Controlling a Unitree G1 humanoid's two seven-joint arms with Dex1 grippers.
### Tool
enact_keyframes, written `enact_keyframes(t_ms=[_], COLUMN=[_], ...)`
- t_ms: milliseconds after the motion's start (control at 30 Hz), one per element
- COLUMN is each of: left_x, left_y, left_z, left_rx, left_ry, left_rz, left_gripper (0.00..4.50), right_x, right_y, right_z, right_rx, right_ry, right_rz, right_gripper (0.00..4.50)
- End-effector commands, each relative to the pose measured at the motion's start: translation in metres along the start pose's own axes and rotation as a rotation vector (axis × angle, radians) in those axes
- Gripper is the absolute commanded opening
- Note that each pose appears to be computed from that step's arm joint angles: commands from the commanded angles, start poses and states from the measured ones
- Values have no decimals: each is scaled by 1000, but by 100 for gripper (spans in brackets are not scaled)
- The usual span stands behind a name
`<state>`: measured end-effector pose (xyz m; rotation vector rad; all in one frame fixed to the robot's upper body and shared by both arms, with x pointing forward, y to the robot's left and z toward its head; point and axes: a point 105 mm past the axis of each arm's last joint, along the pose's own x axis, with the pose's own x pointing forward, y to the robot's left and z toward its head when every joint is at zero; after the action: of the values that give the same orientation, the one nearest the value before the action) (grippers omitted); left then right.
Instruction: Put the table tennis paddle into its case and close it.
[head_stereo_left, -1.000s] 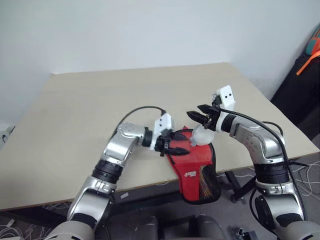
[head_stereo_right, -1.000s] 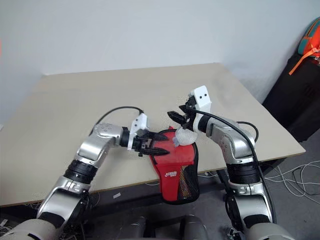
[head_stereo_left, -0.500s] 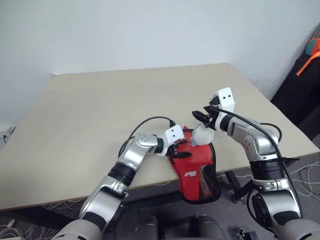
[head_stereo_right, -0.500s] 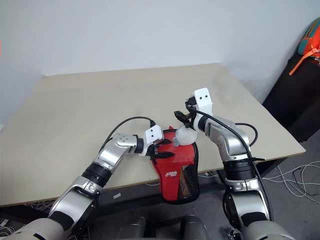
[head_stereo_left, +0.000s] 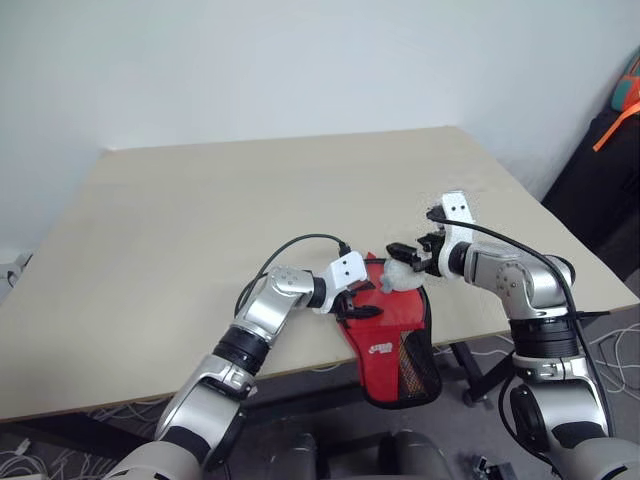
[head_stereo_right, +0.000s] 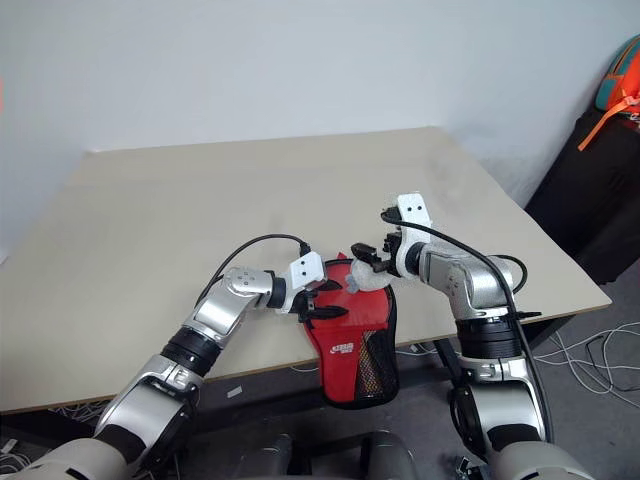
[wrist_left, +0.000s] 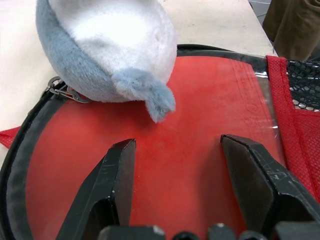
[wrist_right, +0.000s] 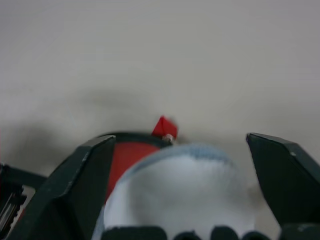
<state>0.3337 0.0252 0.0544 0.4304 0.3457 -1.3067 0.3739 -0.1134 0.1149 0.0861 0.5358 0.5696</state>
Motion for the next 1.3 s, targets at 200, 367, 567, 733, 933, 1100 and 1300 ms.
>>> enact_keyframes(t_ms=[200,367,567,733,933,1100,1300], left_x=[6,7,8,10,14,15,16], left_y=[-12,-9,-9,-11,-14,-17,-17], left_z=[-25,-23,-23,-27,-29,-37,-38], left_rx=[-53,-52,-59,-64,-130,-142,-128], left_ry=[94,91,93,110,118,161,189], left_rz=[-33,-21,-17,-18,-35,-41,-41], left_gripper=[288,288,288,288,288,288,288], right_x=[-6,-5,-5,-13,-37,-49,-52], right_y=[1,0,0,-3,-19,-30,-38], right_z=[-17,-20,-23,-18,-7,-15,-18], right_rx=[-33,-60,-78,-107,-188,-236,-243], right_ry=[122,133,146,136,137,196,205], right_rz=[-1,-15,-10,15,49,53,23], right_gripper=[445,390,196,64,30,30,30])
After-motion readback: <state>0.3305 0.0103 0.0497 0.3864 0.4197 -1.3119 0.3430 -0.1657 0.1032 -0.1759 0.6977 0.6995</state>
